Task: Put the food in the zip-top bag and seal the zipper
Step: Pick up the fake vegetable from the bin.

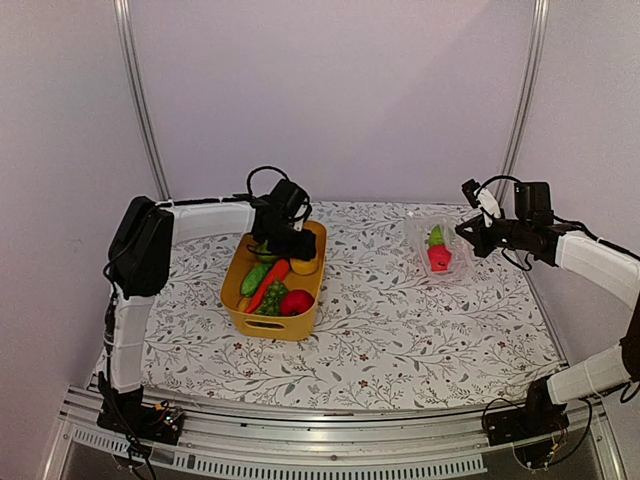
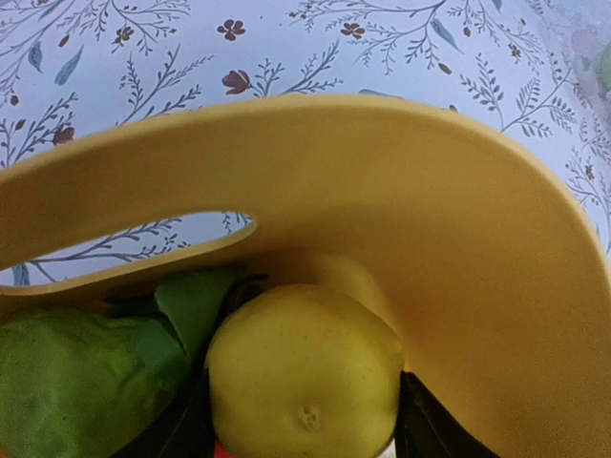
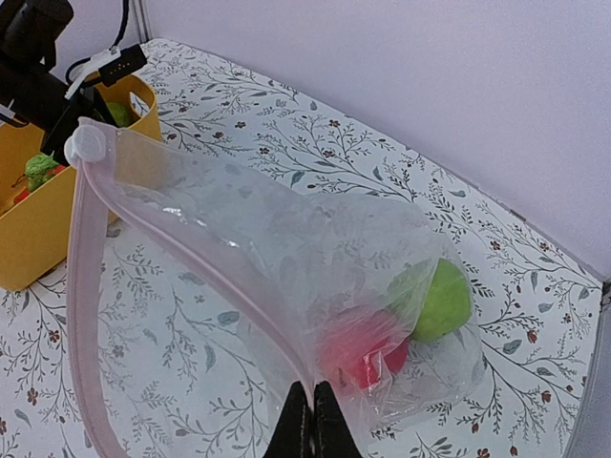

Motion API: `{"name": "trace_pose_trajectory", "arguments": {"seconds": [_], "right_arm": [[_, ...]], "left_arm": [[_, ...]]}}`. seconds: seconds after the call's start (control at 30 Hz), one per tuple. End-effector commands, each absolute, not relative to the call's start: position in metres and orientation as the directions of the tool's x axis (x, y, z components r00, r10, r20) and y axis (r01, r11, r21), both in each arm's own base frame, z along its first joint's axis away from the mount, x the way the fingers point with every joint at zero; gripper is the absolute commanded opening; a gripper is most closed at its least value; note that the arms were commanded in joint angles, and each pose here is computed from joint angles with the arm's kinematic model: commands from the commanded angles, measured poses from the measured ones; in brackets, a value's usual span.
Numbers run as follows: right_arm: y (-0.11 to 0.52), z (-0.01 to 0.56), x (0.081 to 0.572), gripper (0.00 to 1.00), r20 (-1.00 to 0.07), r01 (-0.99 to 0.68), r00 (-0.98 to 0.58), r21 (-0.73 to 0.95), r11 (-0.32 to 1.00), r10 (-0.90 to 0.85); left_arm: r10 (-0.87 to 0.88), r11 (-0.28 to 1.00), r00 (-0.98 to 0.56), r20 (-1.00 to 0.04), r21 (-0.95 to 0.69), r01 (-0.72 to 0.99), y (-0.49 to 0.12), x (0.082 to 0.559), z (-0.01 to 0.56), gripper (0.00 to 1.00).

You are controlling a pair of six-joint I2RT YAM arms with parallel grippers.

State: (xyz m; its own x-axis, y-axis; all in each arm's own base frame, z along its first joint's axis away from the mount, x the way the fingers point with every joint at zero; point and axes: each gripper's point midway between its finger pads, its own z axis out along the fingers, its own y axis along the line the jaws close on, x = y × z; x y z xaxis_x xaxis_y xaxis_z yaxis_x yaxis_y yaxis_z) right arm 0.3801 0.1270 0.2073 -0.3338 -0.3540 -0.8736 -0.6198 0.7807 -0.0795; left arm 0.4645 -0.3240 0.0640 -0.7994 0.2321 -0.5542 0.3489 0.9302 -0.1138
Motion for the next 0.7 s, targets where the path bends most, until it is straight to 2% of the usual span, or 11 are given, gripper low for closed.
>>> {"name": "trace_pose_trajectory", "arguments": {"seconds": [0.0, 0.17, 0.4, 0.67], "right_arm": [[0.124, 0.209, 0.379, 0.0, -0.873, -0.615, -0.33, -0.091, 0.783, -0.36], [0.124, 0.21, 0.379, 0.0, -0.874, -0.616, -0.328, -0.089, 0.783, -0.358], [0.125, 0.21, 0.378, 0.0, -0.874, -0.621, -0.326, -0.09, 0.779, -0.361], [0.125, 0.212, 0.377, 0.0, -0.876, -0.621, -0.322, -0.09, 0.779, -0.359]], "left_arm": [[0.209, 0.931, -0.802, -0.56, -0.135, 0.338, -0.316, 0.451, 0.089, 0.45], [0.195, 0.93, -0.784, -0.59, -0.143, 0.339, -0.311, 0.433, 0.115, 0.45], [0.16, 0.924, -0.695, -0.701, -0.142, 0.356, -0.313, 0.409, 0.177, 0.45], [0.14, 0.838, -0.492, -0.859, -0.162, 0.521, -0.374, 0.366, 0.259, 0.42]]}}
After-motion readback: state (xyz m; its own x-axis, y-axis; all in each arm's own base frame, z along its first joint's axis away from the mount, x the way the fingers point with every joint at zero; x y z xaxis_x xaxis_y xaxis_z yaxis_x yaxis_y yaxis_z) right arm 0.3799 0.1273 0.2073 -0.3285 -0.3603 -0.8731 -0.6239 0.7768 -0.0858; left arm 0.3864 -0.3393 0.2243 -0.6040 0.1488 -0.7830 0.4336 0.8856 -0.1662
